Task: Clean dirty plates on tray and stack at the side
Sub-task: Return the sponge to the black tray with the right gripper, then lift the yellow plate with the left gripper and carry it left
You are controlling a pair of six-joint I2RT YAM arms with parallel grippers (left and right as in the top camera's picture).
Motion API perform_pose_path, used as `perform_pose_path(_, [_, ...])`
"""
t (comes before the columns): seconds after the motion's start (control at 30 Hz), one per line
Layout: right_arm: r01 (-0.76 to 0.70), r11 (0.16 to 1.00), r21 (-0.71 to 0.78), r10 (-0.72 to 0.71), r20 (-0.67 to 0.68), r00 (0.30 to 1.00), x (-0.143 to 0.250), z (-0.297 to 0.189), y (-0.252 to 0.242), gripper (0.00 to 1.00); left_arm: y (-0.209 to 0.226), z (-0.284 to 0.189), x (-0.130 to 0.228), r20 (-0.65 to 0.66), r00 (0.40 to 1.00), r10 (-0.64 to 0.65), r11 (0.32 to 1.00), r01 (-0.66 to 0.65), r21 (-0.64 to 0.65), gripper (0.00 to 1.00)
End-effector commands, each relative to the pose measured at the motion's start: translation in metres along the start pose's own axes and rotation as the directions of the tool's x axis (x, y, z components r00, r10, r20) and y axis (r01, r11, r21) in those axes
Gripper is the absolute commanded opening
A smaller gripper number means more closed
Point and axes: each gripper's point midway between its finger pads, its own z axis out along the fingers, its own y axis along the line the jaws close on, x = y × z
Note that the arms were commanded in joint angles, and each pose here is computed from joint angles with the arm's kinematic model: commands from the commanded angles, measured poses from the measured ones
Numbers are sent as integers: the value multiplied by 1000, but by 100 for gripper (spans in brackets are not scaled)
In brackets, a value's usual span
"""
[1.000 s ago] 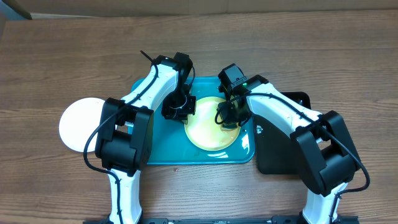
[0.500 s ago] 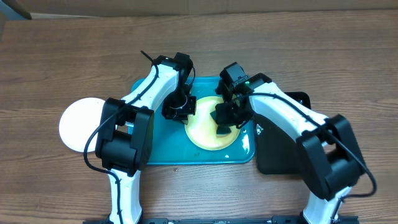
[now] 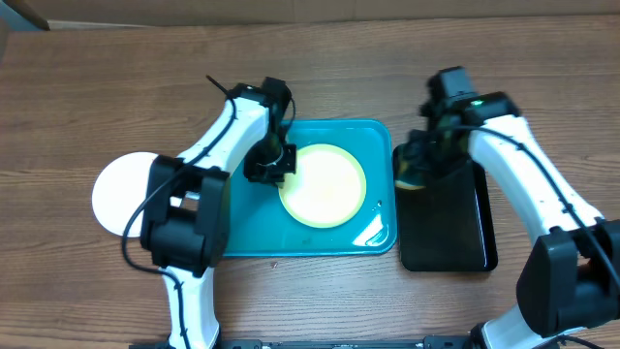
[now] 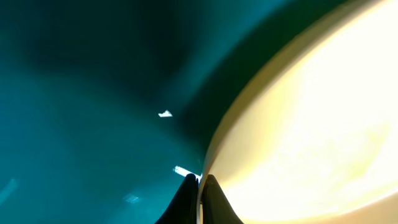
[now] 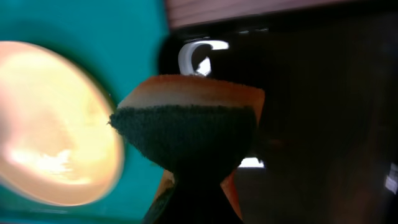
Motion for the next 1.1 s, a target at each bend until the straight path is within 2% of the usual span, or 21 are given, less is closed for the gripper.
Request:
perform_pose_path(0.0, [-73,996,56,71,35,997,-7,-11,-30,4,17,-63,-9,207,977,-42,996,57,-66,4])
perform_pose_path(0.27, [-90,993,82,93,-32,995,18,22,-51,4,32,-138,0,451,893,-13,976,110,-190,4])
perform_pose_path(0.47, [-90,993,78,92,-19,996,26,51,-59,5,45,-172,11,538,842,31,945,151,-291,4])
perform_pose_path(0.53, [-89,993,75,90,-10,996,28,60,-62,9,54,-183,15,567,822,51,917,187,-353,4])
perform_pose_path(0.67, [-89,993,74,90,-9,996,34,69,-65,9,66,-203,21,631,773,65,852,286,-439,4])
perform_pose_path(0.8, [-88,993,75,89,-10,996,35,70,-65,9,60,-213,22,659,742,125,820,297,-490,4])
perform_pose_path(1.07, [-87,994,69,87,5,996,31,70,-64,11,20,-247,32,708,608,358,686,344,-642,4])
